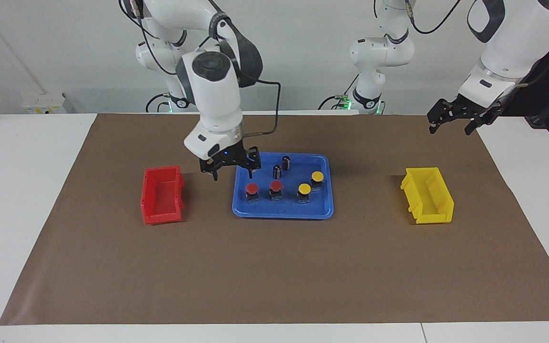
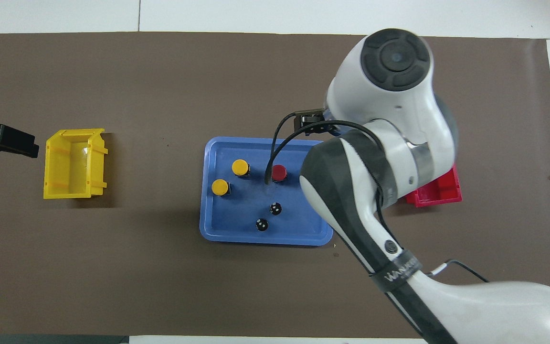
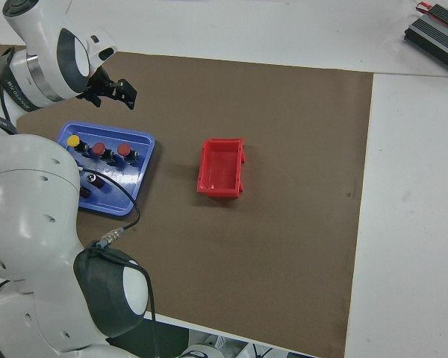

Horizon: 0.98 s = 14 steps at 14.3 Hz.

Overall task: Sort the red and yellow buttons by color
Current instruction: 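Reach the right gripper over the tray and grasp a red button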

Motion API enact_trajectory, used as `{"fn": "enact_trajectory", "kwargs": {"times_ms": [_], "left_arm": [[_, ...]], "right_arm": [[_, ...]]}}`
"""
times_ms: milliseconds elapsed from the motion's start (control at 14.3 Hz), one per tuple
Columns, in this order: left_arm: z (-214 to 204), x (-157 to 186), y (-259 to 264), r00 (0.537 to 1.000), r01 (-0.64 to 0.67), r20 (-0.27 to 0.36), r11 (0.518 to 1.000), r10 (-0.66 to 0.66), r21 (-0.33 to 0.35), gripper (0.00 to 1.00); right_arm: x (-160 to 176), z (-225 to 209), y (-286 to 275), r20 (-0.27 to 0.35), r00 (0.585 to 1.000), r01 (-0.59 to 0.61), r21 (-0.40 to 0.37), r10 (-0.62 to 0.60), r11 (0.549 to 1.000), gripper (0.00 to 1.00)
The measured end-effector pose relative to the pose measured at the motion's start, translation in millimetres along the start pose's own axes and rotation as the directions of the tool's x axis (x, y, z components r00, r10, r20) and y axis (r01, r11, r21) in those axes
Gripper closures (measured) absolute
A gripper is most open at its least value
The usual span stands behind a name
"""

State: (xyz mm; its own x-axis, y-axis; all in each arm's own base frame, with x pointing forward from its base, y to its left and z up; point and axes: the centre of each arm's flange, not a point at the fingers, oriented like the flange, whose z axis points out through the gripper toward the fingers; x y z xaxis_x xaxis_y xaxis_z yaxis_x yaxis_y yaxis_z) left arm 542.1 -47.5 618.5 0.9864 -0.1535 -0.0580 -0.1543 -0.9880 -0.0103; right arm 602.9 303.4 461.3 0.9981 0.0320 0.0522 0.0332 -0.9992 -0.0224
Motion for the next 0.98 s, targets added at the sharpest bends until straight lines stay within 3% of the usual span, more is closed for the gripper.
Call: {"fn": "enact_trajectory", "kwargs": {"times_ms": [420,979], "left_arm": [[0,0,0,1.0,0.0,0.0,1.0,0.0,0.0,0.0],[0,0,0,1.0,0.0,0.0,1.0,0.0,0.0,0.0]], "right_arm": [[-15,88,-13,0.022,0.999,0.032,-0.021,-0.032,0.999,0.01],[-43,100,-12,0.065,0.995,0.074,-0.038,-0.071,0.997,0.19]]}}
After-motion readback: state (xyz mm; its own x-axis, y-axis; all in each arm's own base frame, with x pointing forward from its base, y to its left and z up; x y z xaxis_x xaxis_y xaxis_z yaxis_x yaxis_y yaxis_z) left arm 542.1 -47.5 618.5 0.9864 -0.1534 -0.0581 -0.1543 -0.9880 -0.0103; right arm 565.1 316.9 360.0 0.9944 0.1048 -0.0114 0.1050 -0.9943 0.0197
